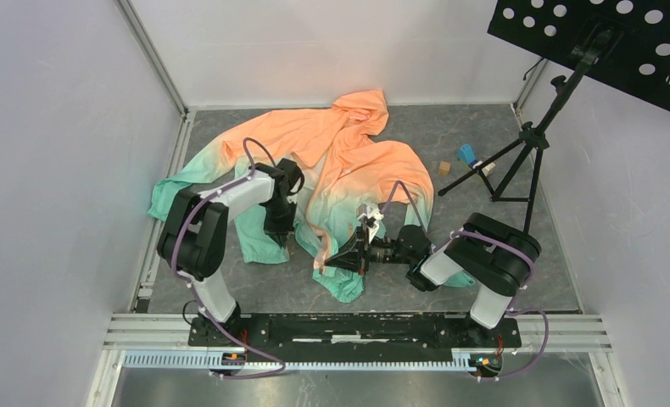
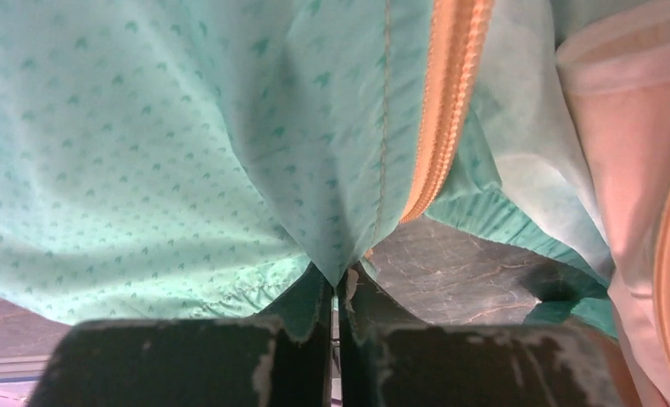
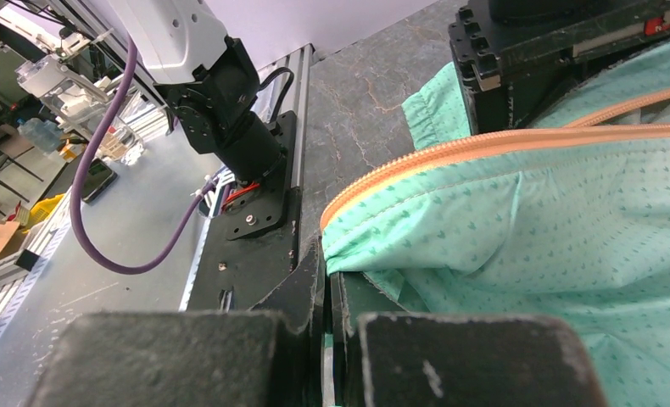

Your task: Zip up the jacket

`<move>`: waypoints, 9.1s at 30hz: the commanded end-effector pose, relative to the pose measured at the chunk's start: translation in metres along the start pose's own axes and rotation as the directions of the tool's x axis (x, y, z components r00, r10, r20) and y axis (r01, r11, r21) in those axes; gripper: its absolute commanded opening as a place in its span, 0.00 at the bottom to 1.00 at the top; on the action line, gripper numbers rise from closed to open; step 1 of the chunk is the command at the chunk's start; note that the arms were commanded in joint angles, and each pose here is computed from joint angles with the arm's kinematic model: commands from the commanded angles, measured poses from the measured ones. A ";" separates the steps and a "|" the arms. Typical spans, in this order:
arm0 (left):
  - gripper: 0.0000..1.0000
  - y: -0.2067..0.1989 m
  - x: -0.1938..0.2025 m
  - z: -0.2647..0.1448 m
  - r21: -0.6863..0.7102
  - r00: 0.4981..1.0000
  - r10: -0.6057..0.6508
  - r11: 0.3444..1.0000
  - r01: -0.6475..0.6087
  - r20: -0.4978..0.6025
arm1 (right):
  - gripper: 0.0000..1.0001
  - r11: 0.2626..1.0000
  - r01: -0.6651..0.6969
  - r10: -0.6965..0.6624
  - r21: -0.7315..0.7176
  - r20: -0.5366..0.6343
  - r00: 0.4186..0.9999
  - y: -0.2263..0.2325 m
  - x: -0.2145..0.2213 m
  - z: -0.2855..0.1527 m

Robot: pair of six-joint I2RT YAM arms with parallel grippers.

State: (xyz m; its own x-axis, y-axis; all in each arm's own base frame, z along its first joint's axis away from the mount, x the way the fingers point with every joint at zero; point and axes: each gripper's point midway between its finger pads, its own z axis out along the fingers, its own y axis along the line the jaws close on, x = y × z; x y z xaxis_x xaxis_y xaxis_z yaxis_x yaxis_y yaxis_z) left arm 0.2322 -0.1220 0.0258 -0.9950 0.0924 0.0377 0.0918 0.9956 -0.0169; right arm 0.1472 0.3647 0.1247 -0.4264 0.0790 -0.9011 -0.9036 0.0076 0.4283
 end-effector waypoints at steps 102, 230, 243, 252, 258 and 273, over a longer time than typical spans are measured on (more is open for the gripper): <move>0.02 -0.110 0.068 -0.137 0.209 0.316 0.294 0.343 -0.916 0.902 | 0.00 0.870 0.325 -0.249 -0.371 0.240 0.938 0.059 -0.089 -0.005; 0.02 -0.122 0.106 -0.173 0.154 0.178 0.191 0.133 -0.979 0.965 | 0.00 0.701 0.614 -0.481 -0.362 0.394 0.783 0.105 -0.112 -0.021; 0.02 -0.120 0.108 -0.181 0.106 0.130 0.169 0.146 -0.984 0.977 | 0.00 0.708 0.609 -0.490 -0.356 0.373 0.788 0.099 -0.100 -0.022; 0.02 -0.120 0.106 -0.178 0.121 0.146 0.176 0.148 -0.982 0.973 | 0.00 0.706 0.616 -0.493 -0.350 0.382 0.782 0.100 -0.103 -0.021; 0.02 -0.120 0.105 -0.176 0.127 0.154 0.179 0.153 -0.980 0.972 | 0.00 0.697 0.631 -0.504 -0.340 0.393 0.769 0.103 -0.105 -0.024; 0.02 -0.120 0.106 -0.174 0.139 0.166 0.182 0.151 -0.979 0.969 | 0.00 0.712 0.638 -0.505 -0.293 0.418 0.755 0.101 -0.118 -0.027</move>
State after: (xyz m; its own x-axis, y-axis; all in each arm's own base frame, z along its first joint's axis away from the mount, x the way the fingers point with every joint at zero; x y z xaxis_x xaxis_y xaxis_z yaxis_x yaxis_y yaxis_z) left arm 0.1226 -0.2277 0.2000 -0.2254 0.1992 -0.9537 0.9737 0.0799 -0.2134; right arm 0.1187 0.3478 0.1895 -0.1966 0.1151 -0.9737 -0.9455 -0.2853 0.1572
